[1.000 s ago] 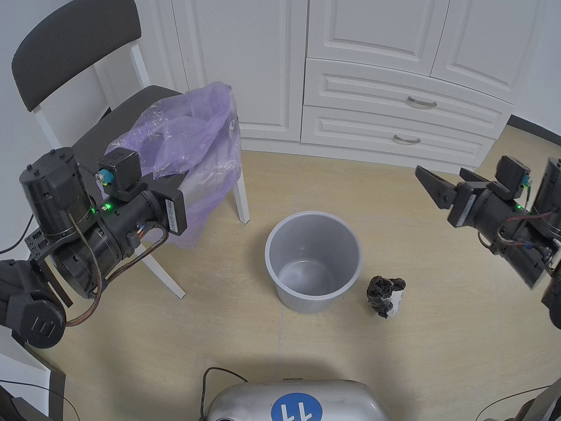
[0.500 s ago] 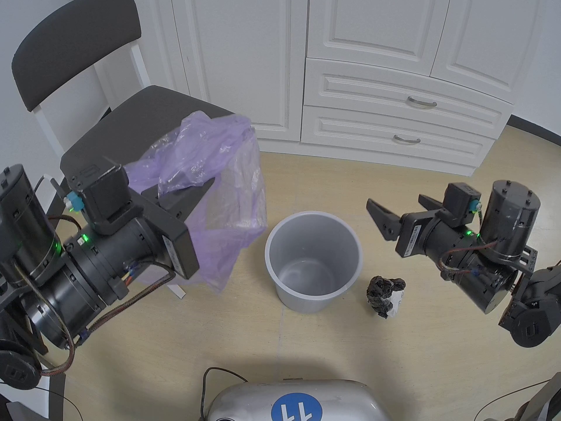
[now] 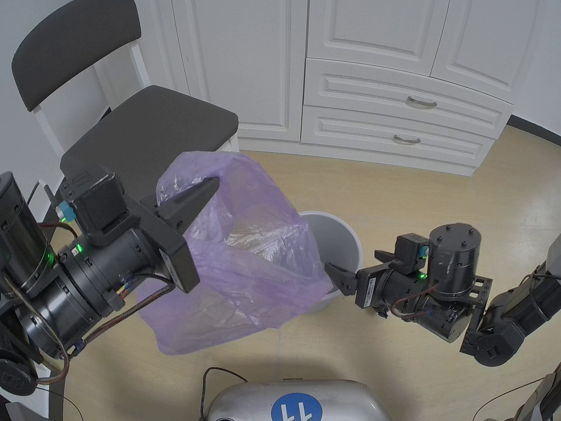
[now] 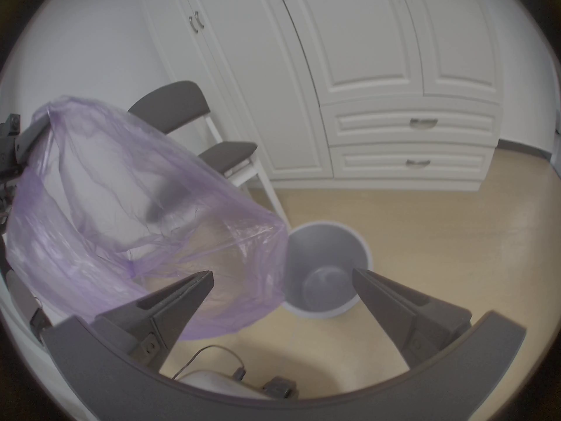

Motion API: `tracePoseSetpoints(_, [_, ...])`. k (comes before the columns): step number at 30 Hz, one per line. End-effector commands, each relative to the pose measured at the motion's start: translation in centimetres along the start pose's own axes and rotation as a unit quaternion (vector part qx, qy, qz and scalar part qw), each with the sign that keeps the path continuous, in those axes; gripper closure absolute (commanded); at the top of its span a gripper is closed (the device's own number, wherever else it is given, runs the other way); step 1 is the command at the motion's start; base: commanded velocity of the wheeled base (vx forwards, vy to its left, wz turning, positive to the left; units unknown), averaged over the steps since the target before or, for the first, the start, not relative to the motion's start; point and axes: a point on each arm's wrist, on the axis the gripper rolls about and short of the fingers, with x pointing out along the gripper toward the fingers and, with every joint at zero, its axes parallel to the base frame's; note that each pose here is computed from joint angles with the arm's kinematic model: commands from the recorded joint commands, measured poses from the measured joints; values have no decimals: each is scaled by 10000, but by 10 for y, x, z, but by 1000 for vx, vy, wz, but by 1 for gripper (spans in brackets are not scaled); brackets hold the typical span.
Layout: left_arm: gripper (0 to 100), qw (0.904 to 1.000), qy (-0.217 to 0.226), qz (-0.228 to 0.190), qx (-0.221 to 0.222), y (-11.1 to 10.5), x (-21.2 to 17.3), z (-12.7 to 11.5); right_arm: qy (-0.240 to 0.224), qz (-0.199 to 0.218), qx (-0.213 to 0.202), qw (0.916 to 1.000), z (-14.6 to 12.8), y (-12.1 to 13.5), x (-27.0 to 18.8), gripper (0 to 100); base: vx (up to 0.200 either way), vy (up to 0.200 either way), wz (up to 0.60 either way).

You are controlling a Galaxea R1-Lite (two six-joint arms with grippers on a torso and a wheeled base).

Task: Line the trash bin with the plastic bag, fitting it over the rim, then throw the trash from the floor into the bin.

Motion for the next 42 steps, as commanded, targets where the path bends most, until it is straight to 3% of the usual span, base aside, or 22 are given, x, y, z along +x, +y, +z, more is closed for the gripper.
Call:
tracePoseSetpoints(1, [100, 9999, -46, -139, -25, -5, -6, 2, 509, 80, 46, 9987, -23, 0, 13, 0, 0, 0, 0])
tracePoseSetpoints(7, [100, 9998, -64, -166, -49, -7, -6, 3, 1471, 231, 42, 9888, -36, -1, 8, 0, 0, 0, 0])
tracePoseSetpoints(13, [100, 9996, -229, -143, -106, -6, -5, 8, 1680, 239, 65, 9855, -38, 0, 10, 0, 0, 0, 0])
tracePoseSetpoints(16, [100, 9984, -531, -124, -172, -6, -5, 14, 1710, 449, 362, 9836, -36, 2, 9, 0, 0, 0, 0])
tracePoseSetpoints(21, [100, 9959, -861, -151, -224, -8, -9, 20, 1460, 1056, 887, 9796, -24, 6, 3, 0, 0, 0, 0])
tracePoseSetpoints(30, [100, 9904, -1220, -510, -393, -17, -31, 36, 910, 1609, 1545, 9705, -27, 10, 7, 0, 0, 0, 0])
tracePoseSetpoints(40, [100, 9782, -1622, -1125, -643, -28, -64, 54, 306, 2087, 1673, 9631, -54, 7, 14, 0, 0, 0, 0])
tracePoseSetpoints(42, [100, 9777, -1632, -1152, -646, -28, -65, 54, 475, 2185, 1656, 9605, -63, 4, 10, 0, 0, 0, 0])
